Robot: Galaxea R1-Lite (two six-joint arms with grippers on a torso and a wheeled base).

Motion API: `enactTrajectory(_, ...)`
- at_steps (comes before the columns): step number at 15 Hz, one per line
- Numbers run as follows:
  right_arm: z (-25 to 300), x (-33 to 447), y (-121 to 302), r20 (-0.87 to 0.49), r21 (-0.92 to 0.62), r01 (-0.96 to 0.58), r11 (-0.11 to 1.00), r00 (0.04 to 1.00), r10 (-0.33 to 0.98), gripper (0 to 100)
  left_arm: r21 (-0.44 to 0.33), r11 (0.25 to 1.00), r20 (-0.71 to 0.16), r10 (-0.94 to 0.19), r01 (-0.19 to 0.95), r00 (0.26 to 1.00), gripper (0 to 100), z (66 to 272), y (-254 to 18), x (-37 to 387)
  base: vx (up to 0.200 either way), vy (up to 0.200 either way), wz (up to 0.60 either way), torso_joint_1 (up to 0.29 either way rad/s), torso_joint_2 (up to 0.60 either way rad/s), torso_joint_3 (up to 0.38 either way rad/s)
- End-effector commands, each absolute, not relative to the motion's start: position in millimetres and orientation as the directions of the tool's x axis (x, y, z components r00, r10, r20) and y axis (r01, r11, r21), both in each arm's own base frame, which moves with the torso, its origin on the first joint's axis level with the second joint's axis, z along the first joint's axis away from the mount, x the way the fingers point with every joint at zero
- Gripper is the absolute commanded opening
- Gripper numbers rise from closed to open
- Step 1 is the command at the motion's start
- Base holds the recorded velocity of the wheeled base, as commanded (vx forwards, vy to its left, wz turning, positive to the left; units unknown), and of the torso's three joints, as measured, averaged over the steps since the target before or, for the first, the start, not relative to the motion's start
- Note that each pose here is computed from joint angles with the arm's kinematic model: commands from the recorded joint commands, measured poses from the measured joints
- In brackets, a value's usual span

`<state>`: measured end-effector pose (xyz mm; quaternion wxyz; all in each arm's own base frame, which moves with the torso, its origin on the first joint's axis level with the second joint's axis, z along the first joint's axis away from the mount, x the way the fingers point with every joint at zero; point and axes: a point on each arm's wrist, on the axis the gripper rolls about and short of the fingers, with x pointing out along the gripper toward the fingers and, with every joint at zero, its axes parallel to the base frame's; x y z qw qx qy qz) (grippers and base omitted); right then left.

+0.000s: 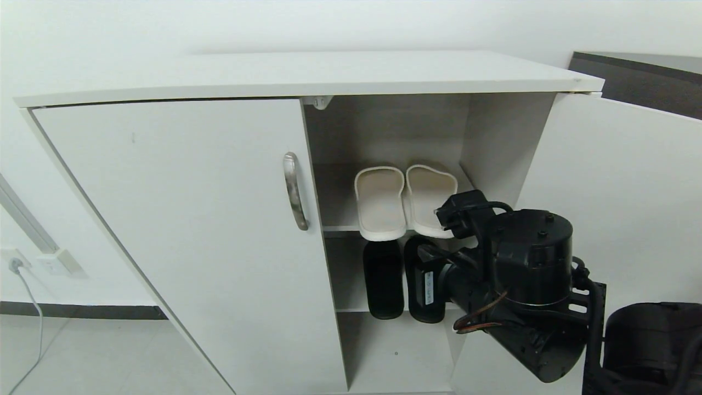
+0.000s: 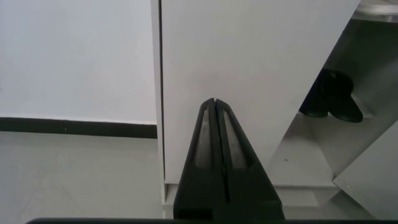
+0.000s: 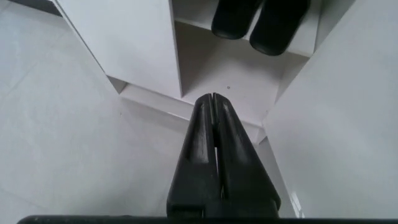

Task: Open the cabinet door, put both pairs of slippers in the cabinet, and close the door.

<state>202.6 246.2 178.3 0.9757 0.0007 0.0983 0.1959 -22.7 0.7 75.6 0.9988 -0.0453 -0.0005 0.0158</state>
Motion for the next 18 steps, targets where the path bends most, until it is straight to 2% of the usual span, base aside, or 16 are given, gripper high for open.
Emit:
enactTrajectory(1,175.5,202.8,246.9,-0.199,0.035,-0.382,0.923,0.903,0.381,0,-0.09,0.995,0.0,0.032,-0.032,0.999,0,76.1,0.7,-22.7,-0.2,0.0,0.0,0.002,0.0,0.002)
enactTrajectory(11,172.5,200.8,250.7,-0.207,0.03,-0.392,0.919,0.897,0.389,0,-0.09,0.995,0.0,0.032,-0.032,0.999,0,76.1,0.7,-22.7,-0.2,0.0,0.0,0.001,0.0,0.003)
enactTrajectory(17,157.3,207.6,254.7,-0.246,0.008,-0.381,0.924,0.895,0.372,0,-0.092,0.995,-0.002,0.032,-0.032,0.999,0,75.7,0.7,-22.6,-0.2,0.0,0.0,0.002,0.0,0.003)
enactTrajectory(18,156.5,209.8,253.5,-0.247,0.009,-0.375,0.927,0.897,0.366,0,-0.092,0.995,0.0,0.032,-0.032,0.999,0,76.1,0.7,-22.7,0.0,0.0,0.0,0.0,0.0,0.0)
